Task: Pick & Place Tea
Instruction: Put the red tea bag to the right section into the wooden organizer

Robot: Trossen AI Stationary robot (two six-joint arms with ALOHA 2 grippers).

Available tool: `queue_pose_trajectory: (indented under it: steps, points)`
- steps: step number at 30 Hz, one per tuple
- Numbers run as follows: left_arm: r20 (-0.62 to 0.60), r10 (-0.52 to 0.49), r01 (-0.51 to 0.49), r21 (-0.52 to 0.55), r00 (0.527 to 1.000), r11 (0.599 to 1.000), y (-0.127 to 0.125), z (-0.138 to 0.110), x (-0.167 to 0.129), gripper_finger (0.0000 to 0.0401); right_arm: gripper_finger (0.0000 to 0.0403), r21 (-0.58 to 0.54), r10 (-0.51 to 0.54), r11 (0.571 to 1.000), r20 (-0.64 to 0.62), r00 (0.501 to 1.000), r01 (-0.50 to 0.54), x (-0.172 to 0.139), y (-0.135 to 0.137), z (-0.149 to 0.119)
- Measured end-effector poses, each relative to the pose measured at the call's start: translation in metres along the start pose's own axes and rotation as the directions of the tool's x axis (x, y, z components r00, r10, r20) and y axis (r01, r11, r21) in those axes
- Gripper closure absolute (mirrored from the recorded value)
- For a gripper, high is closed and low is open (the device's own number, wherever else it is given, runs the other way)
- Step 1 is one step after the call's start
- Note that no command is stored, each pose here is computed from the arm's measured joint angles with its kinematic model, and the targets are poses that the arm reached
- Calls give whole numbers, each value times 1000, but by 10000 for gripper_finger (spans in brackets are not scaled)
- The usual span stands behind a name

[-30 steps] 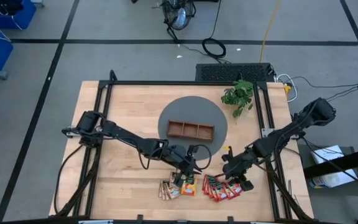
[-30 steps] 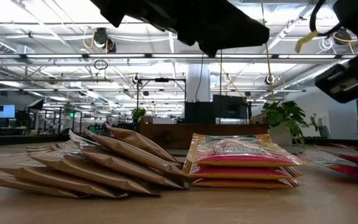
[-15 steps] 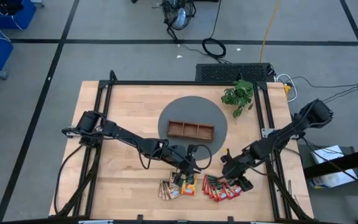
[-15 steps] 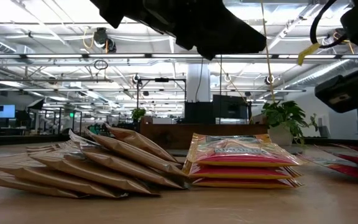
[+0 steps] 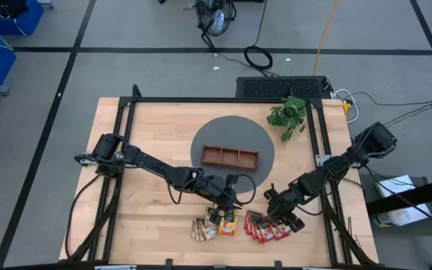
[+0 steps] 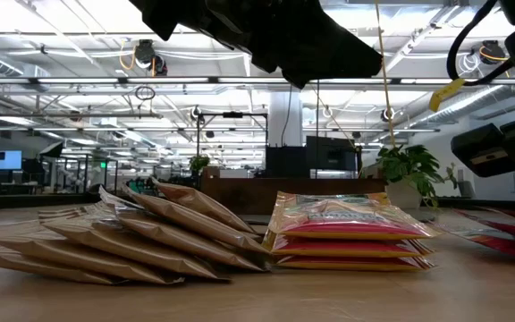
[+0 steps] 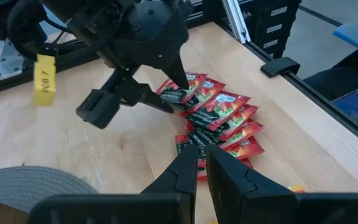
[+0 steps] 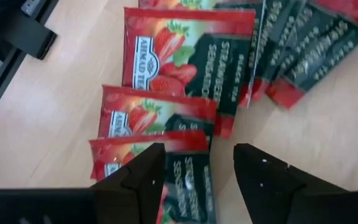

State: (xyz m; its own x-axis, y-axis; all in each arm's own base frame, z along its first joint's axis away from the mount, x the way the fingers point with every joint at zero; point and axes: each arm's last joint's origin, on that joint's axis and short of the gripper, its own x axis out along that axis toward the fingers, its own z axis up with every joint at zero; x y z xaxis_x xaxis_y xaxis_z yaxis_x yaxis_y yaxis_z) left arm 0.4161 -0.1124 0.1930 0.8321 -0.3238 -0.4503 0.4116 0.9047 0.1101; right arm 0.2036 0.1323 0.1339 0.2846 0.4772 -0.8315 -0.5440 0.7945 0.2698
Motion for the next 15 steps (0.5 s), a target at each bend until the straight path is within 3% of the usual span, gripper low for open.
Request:
queue_pose_trajectory:
  steps: [15]
  points:
    - [-1,0,0,-1,1000,1000,0,0,0,359,245,10,-2,1000,-37,999,2,5,-2,-3]
